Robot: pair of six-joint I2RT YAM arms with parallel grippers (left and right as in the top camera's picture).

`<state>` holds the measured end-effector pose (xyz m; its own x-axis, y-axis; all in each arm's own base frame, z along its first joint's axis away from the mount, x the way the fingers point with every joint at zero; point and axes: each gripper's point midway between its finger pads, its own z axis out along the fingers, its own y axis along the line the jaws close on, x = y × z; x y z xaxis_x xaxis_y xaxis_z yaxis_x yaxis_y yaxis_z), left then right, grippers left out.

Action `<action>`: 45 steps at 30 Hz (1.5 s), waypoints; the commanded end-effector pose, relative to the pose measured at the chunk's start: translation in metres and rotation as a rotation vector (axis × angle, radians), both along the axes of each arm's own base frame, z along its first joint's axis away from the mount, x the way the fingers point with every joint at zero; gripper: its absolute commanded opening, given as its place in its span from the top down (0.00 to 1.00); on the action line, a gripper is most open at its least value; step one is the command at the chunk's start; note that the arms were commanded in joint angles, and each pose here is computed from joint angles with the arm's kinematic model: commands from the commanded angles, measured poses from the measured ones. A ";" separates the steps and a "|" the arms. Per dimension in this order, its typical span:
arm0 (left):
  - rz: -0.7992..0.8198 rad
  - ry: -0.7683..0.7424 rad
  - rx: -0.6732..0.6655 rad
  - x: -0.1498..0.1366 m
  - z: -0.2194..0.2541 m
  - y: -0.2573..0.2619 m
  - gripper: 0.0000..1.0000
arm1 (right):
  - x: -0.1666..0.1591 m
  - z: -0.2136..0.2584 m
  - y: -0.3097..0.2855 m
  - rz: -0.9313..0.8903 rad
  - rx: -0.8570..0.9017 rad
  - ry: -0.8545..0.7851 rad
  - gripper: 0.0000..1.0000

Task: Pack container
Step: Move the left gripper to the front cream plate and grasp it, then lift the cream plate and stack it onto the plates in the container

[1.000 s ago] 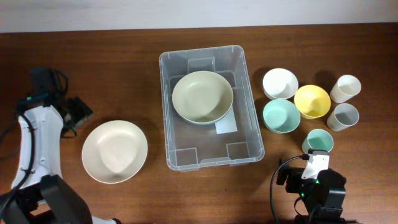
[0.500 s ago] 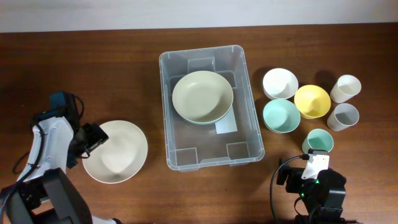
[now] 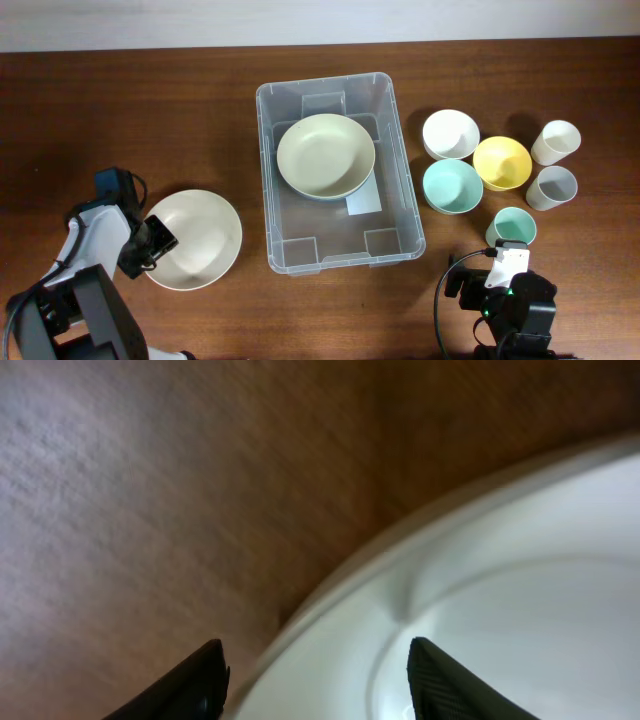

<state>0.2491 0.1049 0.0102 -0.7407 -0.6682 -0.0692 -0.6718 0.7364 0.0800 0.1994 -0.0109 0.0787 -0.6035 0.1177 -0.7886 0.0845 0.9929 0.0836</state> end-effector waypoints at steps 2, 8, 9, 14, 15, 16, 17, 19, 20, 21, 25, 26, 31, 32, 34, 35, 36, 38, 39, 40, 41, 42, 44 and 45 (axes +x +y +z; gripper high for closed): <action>0.000 -0.028 0.002 0.006 -0.003 0.002 0.56 | 0.001 0.003 0.003 0.023 -0.004 -0.012 0.01; 0.010 -0.055 0.012 0.012 -0.002 0.008 0.94 | 0.001 0.003 0.003 0.023 -0.004 -0.012 0.01; 0.013 -0.059 0.014 0.013 -0.002 0.009 0.98 | 0.001 0.003 0.003 0.023 -0.004 -0.012 0.01; 0.022 -0.077 0.021 0.017 0.001 0.014 0.99 | 0.001 0.003 0.003 0.023 -0.004 -0.012 0.01; 0.022 -0.089 0.025 0.021 0.004 0.015 0.99 | 0.001 0.003 0.003 0.023 -0.004 -0.012 0.01; 0.022 -0.106 0.031 0.027 0.009 0.017 0.99 | 0.001 0.003 0.003 0.023 -0.004 -0.012 0.01; 0.022 -0.128 0.039 0.034 0.016 0.020 0.99 | 0.001 0.003 0.003 0.023 -0.004 -0.012 0.01; 0.021 -0.212 0.068 0.058 0.047 0.029 0.99 | 0.001 0.003 0.003 0.023 -0.004 -0.012 0.01; 0.009 -0.251 0.075 0.068 0.064 0.031 0.99 | 0.001 0.003 0.003 0.023 -0.004 -0.012 0.01; -0.019 -0.293 0.073 0.079 0.079 0.031 0.99 | 0.001 0.003 0.003 0.023 -0.004 -0.012 0.01; -0.195 -0.601 -0.070 0.135 0.172 -0.006 0.99 | 0.001 0.003 0.003 0.023 -0.004 -0.012 0.01; -0.232 -0.650 -0.099 0.142 0.188 -0.019 0.99 | 0.001 0.003 0.003 0.023 -0.004 -0.012 0.01; -0.449 -0.742 -0.179 0.158 0.221 -0.103 0.99 | 0.001 0.003 0.003 0.023 -0.004 -0.012 0.01; -0.493 -0.744 -0.192 0.159 0.222 -0.122 0.99 | 0.001 0.003 0.003 0.023 -0.004 -0.012 0.01; -0.574 -0.750 -0.202 0.159 0.224 -0.155 0.99 | 0.001 0.003 0.003 0.023 -0.004 -0.012 0.01; -0.601 -0.750 -0.199 0.159 0.224 -0.166 0.99 | 0.001 0.003 0.003 0.023 -0.004 -0.012 0.01; -0.618 -0.750 -0.196 0.158 0.224 -0.173 0.99 | 0.001 0.003 0.003 0.023 -0.004 -0.012 0.01; -0.668 -0.737 -0.166 0.156 0.221 -0.195 0.99 | 0.001 0.003 0.003 0.023 -0.004 -0.012 0.01; -0.687 -0.727 -0.143 0.154 0.219 -0.202 1.00 | 0.001 0.003 0.003 0.023 -0.004 -0.012 0.01; -0.704 -0.717 -0.119 0.154 0.216 -0.210 0.99 | 0.001 0.003 0.003 0.023 -0.004 -0.012 0.01; -0.711 -0.710 -0.102 0.154 0.214 -0.214 0.99 | 0.001 0.003 0.003 0.023 -0.004 -0.012 0.01; -0.717 -0.705 -0.087 0.154 0.212 -0.217 0.99 | 0.001 0.003 0.003 0.023 -0.004 -0.012 0.01; -0.723 -0.698 -0.054 0.156 0.209 -0.221 0.99 | 0.001 0.003 0.003 0.023 -0.004 -0.012 0.01; -0.728 -0.698 -0.052 0.157 0.207 -0.223 0.99 | 0.001 0.003 0.003 0.023 -0.004 -0.012 0.01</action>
